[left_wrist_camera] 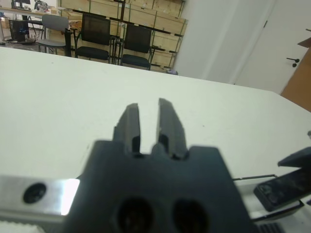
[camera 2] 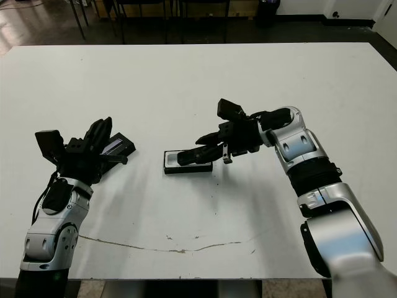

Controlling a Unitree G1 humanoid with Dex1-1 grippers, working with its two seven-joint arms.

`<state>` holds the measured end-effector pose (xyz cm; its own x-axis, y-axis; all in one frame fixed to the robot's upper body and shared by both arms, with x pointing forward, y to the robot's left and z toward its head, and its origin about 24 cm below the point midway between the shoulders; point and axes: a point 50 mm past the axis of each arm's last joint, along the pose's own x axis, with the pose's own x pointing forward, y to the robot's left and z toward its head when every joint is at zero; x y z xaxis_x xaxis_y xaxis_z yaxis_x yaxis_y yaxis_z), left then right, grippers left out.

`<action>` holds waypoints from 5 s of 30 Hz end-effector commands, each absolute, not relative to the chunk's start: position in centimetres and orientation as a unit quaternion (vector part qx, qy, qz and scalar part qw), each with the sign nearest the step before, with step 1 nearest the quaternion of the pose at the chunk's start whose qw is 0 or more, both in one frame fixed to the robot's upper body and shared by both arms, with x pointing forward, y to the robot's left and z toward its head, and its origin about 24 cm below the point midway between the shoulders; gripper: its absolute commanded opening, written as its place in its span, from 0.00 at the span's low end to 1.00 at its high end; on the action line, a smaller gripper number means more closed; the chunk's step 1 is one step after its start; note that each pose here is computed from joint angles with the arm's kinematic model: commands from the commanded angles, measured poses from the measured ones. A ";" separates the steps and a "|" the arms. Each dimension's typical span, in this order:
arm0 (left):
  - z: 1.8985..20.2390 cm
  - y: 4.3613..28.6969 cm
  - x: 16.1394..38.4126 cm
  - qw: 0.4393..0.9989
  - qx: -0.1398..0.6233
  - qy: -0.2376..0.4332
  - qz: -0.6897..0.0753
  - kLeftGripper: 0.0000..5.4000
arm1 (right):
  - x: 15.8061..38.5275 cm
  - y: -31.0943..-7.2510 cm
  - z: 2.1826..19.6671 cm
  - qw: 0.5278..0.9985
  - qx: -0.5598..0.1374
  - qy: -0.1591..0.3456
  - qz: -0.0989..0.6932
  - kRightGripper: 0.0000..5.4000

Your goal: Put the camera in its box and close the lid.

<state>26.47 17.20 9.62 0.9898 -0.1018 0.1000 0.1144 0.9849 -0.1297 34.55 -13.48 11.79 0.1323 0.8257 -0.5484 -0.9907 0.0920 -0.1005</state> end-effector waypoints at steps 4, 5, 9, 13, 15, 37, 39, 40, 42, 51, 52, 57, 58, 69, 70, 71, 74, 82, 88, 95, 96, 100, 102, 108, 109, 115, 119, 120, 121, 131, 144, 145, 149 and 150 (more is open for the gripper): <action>8.9 17.4 26.3 0.996 -0.062 -0.031 -0.049 0.00 | 34.9 -13.7 12.0 0.724 -0.237 0.175 0.624 0.06; 8.9 17.4 26.4 0.996 -0.063 -0.031 -0.049 0.00 | 34.9 -13.7 12.0 0.724 -0.237 0.175 0.624 0.06; 8.9 17.4 26.4 0.996 -0.060 -0.032 -0.051 0.00 | 34.9 -13.7 11.9 0.725 -0.231 0.177 0.624 0.06; 9.0 17.4 26.4 0.996 -0.065 -0.031 -0.049 0.00 | 34.9 -13.6 11.8 0.722 -0.237 0.180 0.625 0.06; 9.0 17.4 26.4 0.996 -0.065 -0.032 -0.049 0.00 | 34.8 -13.5 11.7 0.718 -0.238 0.186 0.627 0.06; 9.0 17.3 26.3 0.996 -0.065 -0.032 -0.051 0.00 | 34.3 -12.0 10.4 0.683 -0.314 0.203 0.627 0.06; 9.0 17.3 26.3 0.996 -0.064 -0.032 -0.052 0.00 | 34.3 -11.6 10.4 0.681 -0.318 0.203 0.628 0.06; 9.0 17.3 26.3 0.996 -0.065 -0.032 -0.052 0.00 | 34.3 -11.5 10.3 0.681 -0.315 0.205 0.628 0.06; 8.9 17.2 26.3 0.996 -0.064 -0.032 -0.054 0.00 | 34.3 -11.1 10.2 0.681 -0.311 0.205 0.631 0.06; 8.8 17.3 26.2 0.996 -0.060 -0.031 -0.050 0.00 | 34.2 -9.1 9.8 0.669 -0.296 0.201 0.652 0.06; 8.8 17.3 26.2 0.997 -0.059 -0.030 -0.050 0.00 | 34.2 -8.9 9.7 0.667 -0.297 0.204 0.652 0.06; 8.8 17.3 26.2 0.996 -0.069 -0.031 -0.051 0.00 | 34.0 -8.2 9.3 0.660 -0.306 0.206 0.655 0.06; 8.8 17.3 26.2 0.996 -0.068 -0.032 -0.051 0.00 | 33.9 -8.1 9.2 0.659 -0.305 0.208 0.656 0.06; 8.8 17.3 26.1 0.996 -0.068 -0.031 -0.051 0.00 | 34.1 -9.2 9.5 0.627 -0.366 0.183 0.663 0.33; 8.8 17.3 26.1 0.996 -0.067 -0.031 -0.051 0.00 | 34.2 -9.4 9.6 0.625 -0.375 0.175 0.662 0.37; 8.7 17.3 26.1 0.996 -0.067 -0.031 -0.050 0.00 | 34.2 -9.6 9.8 0.623 -0.381 0.170 0.662 0.41; 8.8 17.4 26.2 0.996 -0.064 -0.030 -0.050 0.00 | 34.3 -10.3 10.3 0.621 -0.386 0.166 0.662 0.53; 8.8 17.4 26.1 0.996 -0.061 -0.030 -0.052 0.00 | 34.5 -12.4 12.4 0.650 -0.378 0.155 0.640 0.87; 8.8 17.5 26.1 0.996 -0.060 -0.032 -0.048 0.00 | 34.3 -14.1 14.8 0.766 -0.254 0.070 0.586 1.00; 9.5 19.2 25.3 0.996 -0.033 -0.055 -0.054 0.00 | 31.8 -16.5 15.1 0.936 -0.102 -0.042 0.334 0.88; 9.8 19.7 25.1 0.996 -0.019 -0.060 -0.067 0.00 | 31.4 -16.9 14.8 0.942 -0.105 -0.046 0.315 0.84; 11.6 22.8 24.8 0.973 0.149 -0.077 -0.160 0.07 | 30.2 -18.6 13.7 0.945 -0.124 -0.032 0.300 0.68; 12.5 24.1 24.9 0.961 0.187 -0.067 -0.193 0.15 | 29.6 -19.1 13.2 0.946 -0.119 -0.021 0.300 0.59; 13.9 26.5 26.2 0.941 0.222 -0.015 -0.255 0.43 | 28.9 -20.1 12.6 0.951 -0.112 -0.007 0.290 0.34; 13.9 26.5 26.5 0.936 0.229 -0.002 -0.269 0.47 | 28.8 -20.1 12.7 0.951 -0.110 -0.006 0.288 0.30; 13.2 26.2 28.1 0.908 0.228 0.046 -0.348 0.74 | 28.8 -20.1 13.0 0.951 -0.113 -0.001 0.288 0.04; 11.6 25.6 28.8 0.907 0.177 0.063 -0.377 0.92 | 28.8 -19.9 12.9 0.950 -0.120 0.000 0.288 0.00; 11.0 25.4 28.9 0.910 0.150 0.070 -0.381 0.96 | 28.8 -19.9 12.9 0.950 -0.120 -0.001 0.288 0.00; 10.3 25.2 28.9 0.912 0.117 0.079 -0.384 1.00 | 28.8 -19.9 12.9 0.950 -0.120 -0.003 0.289 0.00; 7.6 25.1 28.5 0.928 0.044 0.124 -0.348 1.00 | 28.8 -20.0 12.7 0.951 -0.130 0.000 0.282 0.00; 6.4 26.4 27.8 0.938 0.055 0.136 -0.313 1.00 | 28.7 -19.8 12.3 0.951 -0.122 0.008 0.284 0.00; 6.4 26.5 27.8 0.939 0.056 0.136 -0.312 1.00 | 28.6 -19.7 12.3 0.951 -0.123 0.008 0.284 0.00; 6.4 26.6 27.8 0.936 0.060 0.140 -0.318 1.00 | 28.6 -19.7 12.2 0.951 -0.122 0.011 0.284 0.00; 6.4 26.6 27.8 0.934 0.061 0.141 -0.321 1.00 | 28.5 -19.6 12.2 0.951 -0.122 0.011 0.284 0.00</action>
